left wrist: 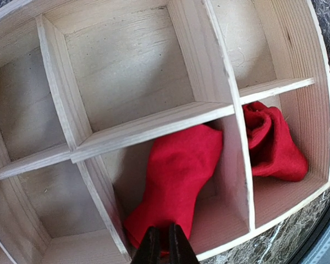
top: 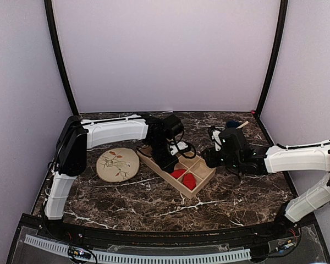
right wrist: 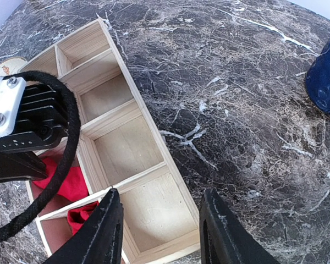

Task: Roll the socks
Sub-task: Adjust the sock in the storage box.

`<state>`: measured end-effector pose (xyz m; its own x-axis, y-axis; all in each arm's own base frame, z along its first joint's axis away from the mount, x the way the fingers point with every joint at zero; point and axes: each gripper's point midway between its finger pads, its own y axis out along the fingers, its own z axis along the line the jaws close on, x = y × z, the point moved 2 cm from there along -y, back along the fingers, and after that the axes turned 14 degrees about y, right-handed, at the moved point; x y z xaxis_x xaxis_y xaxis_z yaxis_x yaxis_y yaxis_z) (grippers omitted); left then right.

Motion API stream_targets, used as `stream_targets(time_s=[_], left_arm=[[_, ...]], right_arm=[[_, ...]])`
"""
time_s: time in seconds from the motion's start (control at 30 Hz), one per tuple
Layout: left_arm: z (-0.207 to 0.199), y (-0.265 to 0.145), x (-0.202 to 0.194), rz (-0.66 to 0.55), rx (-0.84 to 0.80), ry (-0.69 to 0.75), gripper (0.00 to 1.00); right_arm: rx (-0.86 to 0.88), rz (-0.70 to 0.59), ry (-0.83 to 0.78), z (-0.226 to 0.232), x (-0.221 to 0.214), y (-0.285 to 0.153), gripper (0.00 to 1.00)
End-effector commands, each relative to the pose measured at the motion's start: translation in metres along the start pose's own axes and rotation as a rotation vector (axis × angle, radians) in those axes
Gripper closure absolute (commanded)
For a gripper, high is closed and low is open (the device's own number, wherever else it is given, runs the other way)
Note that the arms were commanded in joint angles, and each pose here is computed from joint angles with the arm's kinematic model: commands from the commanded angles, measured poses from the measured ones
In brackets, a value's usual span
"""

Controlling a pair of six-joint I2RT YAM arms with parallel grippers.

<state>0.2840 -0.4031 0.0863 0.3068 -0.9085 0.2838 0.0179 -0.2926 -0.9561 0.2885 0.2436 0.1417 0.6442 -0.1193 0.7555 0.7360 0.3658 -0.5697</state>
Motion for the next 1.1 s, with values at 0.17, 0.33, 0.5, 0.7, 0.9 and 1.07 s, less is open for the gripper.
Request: stream_targets(time_s=[0.17, 0.33, 0.5, 0.7, 0.9, 1.07], left_arm=[[-0.004, 0.004, -0.008, 0.021, -0.023, -0.004, 0.91], [-0.005, 0.013, -0.016, 0.053, -0.033, -0.012, 0.91], [-0.006, 0.021, -0.023, 0.07, -0.037, -0.018, 0.91], [-0.003, 0.011, -0.016, 0.056, -0.02, -0.023, 0.88], [0.002, -0.03, 0.008, -0.036, 0.04, -0.019, 0.75], [0.004, -0.075, 0.026, -0.146, 0.099, -0.023, 0.65]], right_arm=[[0.011, -0.014, 0.011, 0.004, 0.003, -0.003, 0.56], [0.01, -0.011, 0.011, 0.005, 0.003, -0.002, 0.56], [0.008, -0.009, 0.012, 0.004, 0.002, -0.003, 0.56], [0.012, -0.021, 0.014, 0.006, 0.005, -0.006, 0.56], [0.005, -0.029, 0.003, 0.008, 0.01, -0.008, 0.56], [-0.001, -0.052, -0.001, 0.009, 0.018, -0.013, 0.56]])
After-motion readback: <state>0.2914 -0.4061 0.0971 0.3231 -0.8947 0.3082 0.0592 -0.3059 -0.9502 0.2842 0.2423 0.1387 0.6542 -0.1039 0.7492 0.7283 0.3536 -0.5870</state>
